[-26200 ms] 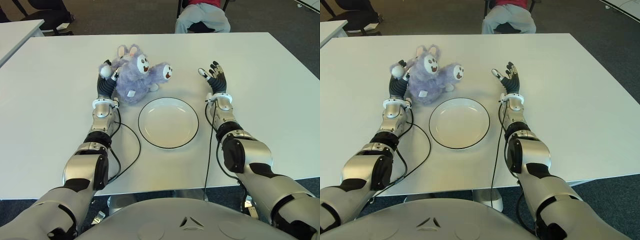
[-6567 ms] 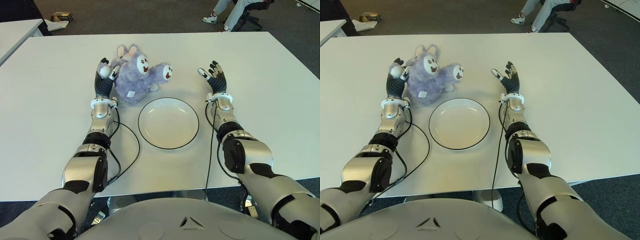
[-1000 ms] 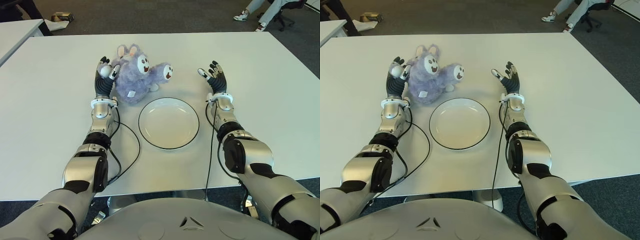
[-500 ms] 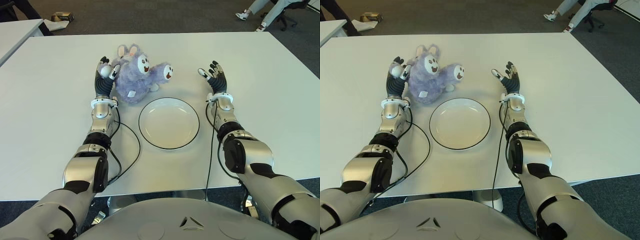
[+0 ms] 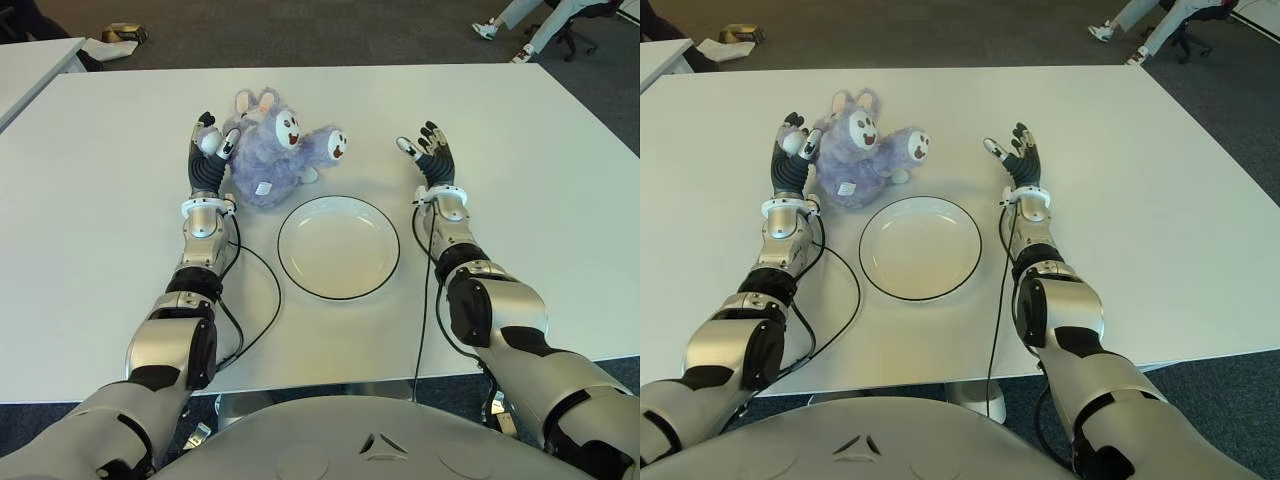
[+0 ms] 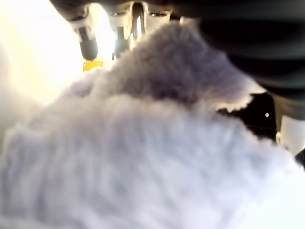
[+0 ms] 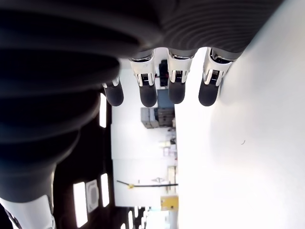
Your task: Put the doll into the plate.
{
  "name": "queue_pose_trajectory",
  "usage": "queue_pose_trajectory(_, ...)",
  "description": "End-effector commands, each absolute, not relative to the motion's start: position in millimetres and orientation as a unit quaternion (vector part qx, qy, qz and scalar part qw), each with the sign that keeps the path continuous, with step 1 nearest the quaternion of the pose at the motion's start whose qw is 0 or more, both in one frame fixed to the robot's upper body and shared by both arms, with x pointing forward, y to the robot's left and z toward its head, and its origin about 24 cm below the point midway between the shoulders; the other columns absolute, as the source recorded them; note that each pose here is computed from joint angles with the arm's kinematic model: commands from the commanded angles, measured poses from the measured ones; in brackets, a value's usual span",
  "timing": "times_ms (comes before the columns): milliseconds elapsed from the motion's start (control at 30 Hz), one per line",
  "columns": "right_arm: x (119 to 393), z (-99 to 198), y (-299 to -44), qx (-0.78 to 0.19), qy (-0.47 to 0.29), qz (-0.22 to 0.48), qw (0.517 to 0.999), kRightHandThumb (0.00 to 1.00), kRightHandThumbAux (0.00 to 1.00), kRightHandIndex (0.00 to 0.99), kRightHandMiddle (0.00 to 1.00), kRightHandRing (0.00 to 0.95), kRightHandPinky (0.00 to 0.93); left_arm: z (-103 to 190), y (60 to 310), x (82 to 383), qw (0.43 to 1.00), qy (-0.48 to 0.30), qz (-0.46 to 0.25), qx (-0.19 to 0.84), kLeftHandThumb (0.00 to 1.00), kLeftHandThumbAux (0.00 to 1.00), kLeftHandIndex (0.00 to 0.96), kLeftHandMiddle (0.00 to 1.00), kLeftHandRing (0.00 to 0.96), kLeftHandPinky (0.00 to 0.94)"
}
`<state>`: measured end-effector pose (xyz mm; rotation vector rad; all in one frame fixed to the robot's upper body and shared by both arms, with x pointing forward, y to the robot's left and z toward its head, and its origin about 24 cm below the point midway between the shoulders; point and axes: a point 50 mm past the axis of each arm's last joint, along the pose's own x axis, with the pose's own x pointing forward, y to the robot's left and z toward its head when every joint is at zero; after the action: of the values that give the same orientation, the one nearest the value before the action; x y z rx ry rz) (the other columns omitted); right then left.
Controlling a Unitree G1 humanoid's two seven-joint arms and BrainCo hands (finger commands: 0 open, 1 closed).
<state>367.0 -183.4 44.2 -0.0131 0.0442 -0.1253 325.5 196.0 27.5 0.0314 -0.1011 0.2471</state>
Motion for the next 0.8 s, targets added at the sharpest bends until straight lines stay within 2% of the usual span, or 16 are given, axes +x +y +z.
queue_pose_trajectory(33, 342.3, 0.2, -184.7, 0.004, 0.109, -0.069, 0.992, 0.056, 0.696, 0.014, 0.046, 0.039, 0.037, -25.1, 191.3, 289.9, 0.990, 0.051, 0.126, 0.025, 0.000, 0.480, 0.000, 0.089, 0.076, 0.051)
queue_pose_trajectory(800, 341.5, -1.2, -182.1, -0.001, 0.110, -0.068, 0.992, 0.054, 0.692, 0.012, 0.035, 0.028, 0.019, -26.9, 195.0, 287.5, 0.990, 0.057, 0.129, 0.022, 0.000, 0.494, 0.000, 0.110, 0.099, 0.080)
